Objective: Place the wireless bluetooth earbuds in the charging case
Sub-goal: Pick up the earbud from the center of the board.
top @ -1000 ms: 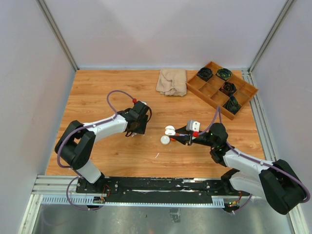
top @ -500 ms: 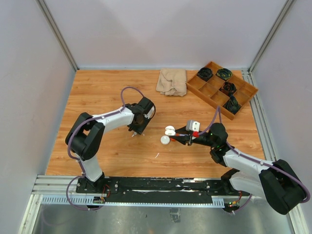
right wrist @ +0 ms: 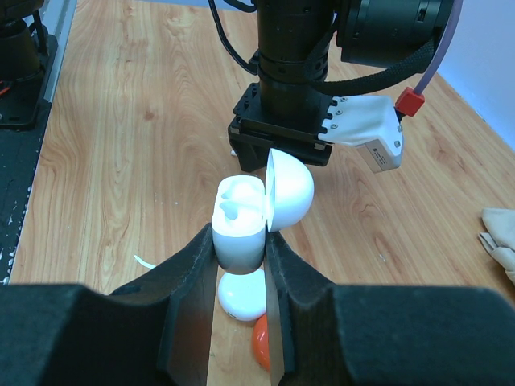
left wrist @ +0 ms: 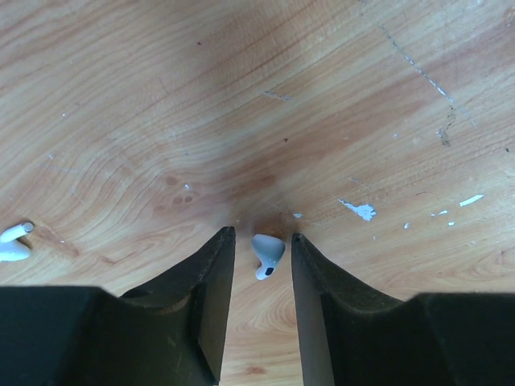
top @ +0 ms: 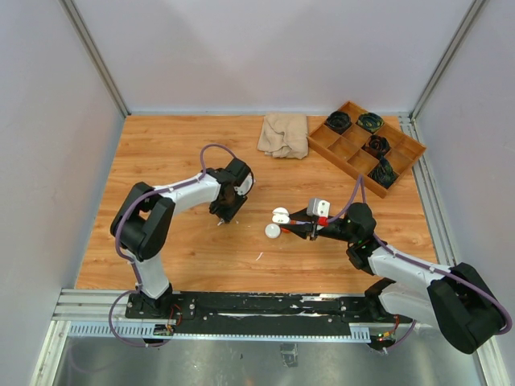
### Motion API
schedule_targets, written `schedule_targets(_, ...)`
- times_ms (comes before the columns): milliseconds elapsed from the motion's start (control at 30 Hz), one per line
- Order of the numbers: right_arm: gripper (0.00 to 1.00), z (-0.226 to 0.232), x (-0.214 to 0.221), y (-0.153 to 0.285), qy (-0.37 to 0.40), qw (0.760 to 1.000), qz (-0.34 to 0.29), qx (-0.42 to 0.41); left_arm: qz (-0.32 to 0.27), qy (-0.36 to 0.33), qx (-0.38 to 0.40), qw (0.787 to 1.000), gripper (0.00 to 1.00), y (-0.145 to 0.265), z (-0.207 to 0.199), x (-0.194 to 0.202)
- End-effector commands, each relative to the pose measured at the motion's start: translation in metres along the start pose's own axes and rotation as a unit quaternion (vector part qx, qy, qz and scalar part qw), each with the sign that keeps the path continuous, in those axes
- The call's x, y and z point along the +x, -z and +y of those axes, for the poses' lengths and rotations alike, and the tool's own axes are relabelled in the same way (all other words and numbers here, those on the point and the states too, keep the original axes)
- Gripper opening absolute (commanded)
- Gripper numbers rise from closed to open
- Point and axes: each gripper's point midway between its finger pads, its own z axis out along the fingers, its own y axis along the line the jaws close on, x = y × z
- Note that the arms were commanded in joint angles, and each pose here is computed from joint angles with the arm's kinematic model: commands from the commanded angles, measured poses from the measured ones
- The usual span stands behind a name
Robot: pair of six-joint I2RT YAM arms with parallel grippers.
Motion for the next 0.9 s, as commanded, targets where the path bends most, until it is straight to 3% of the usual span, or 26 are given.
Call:
schedule_targets(0,0.02,-0.001,-0.007,-0.003,0.01,1.0,-0.008,-0.004,0.014,-0.004,0.018,1.0,0.39,-0.007,-0.002,0.001)
schedule_targets(267,0.02,0.0,-0.007,-0.003,0.011,1.0,-0.009,-0.004,0.049,0.0,0.03,0.998,0.35,-0.011,-0.006,0.017)
schedule_targets(700,0.02,0.0,-0.009,-0.002,0.012,1.0,-0.011,-0.004,0.061,0.006,0.038,0.997,0.37,-0.007,-0.009,0.023)
schedule_targets(867,0.02,0.0,-0.009,-0.002,0.012,1.0,-0.011,-0.004,0.063,0.007,0.046,0.997,0.33,-0.009,-0.011,0.022)
